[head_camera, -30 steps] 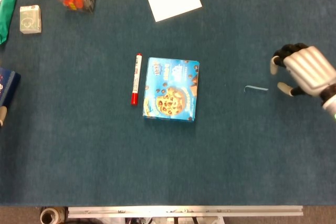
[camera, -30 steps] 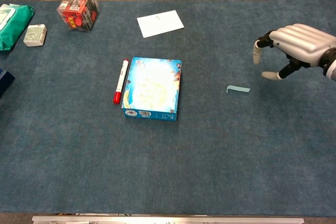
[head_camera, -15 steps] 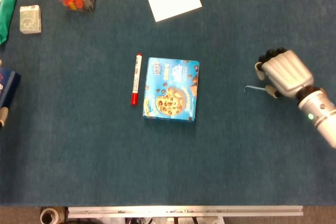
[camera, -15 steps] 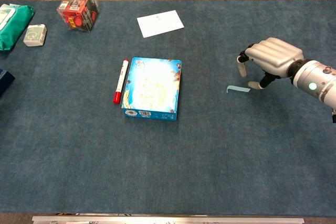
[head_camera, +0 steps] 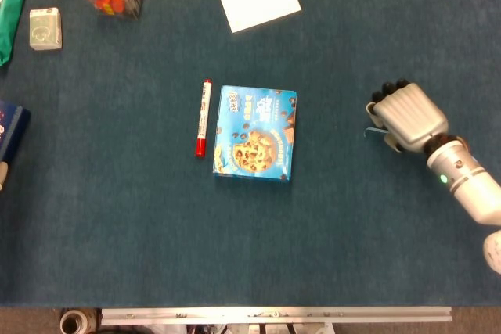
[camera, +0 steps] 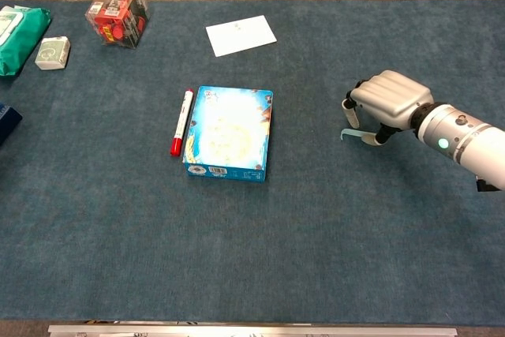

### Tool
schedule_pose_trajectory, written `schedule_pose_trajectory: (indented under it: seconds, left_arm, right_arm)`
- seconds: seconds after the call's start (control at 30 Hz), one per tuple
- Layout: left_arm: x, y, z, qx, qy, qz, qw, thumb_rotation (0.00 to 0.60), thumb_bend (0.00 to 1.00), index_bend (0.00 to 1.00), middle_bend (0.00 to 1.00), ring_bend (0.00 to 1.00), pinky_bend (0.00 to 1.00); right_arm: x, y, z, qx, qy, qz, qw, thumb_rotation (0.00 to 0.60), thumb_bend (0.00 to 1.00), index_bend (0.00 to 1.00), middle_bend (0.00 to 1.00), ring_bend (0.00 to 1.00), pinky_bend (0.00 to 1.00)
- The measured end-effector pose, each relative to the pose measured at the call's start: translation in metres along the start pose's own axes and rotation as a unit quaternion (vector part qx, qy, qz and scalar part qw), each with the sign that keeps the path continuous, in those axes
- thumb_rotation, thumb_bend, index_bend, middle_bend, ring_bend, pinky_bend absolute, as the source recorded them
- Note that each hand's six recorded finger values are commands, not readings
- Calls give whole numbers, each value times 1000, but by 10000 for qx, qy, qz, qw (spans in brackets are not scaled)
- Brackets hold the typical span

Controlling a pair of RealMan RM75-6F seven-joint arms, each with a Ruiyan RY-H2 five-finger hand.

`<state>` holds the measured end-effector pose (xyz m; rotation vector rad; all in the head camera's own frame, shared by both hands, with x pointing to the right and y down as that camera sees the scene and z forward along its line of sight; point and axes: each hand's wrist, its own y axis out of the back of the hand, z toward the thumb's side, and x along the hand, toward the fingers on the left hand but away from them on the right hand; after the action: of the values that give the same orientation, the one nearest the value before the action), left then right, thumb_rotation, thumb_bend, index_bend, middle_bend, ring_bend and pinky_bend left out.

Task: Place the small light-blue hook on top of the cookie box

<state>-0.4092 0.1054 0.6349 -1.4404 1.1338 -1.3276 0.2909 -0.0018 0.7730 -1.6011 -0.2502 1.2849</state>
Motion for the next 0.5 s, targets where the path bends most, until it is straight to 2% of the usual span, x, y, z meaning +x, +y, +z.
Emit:
schedule_pose_trajectory:
  seconds: [0.5]
  left_arm:
    - [-3, 2, -3, -33, -2, 25, 10000, 600, 283, 83, 73, 45, 0]
  right_arm:
    - [-7, -1, 5, 214, 33, 39, 9998, 600, 253, 572, 403, 269, 308]
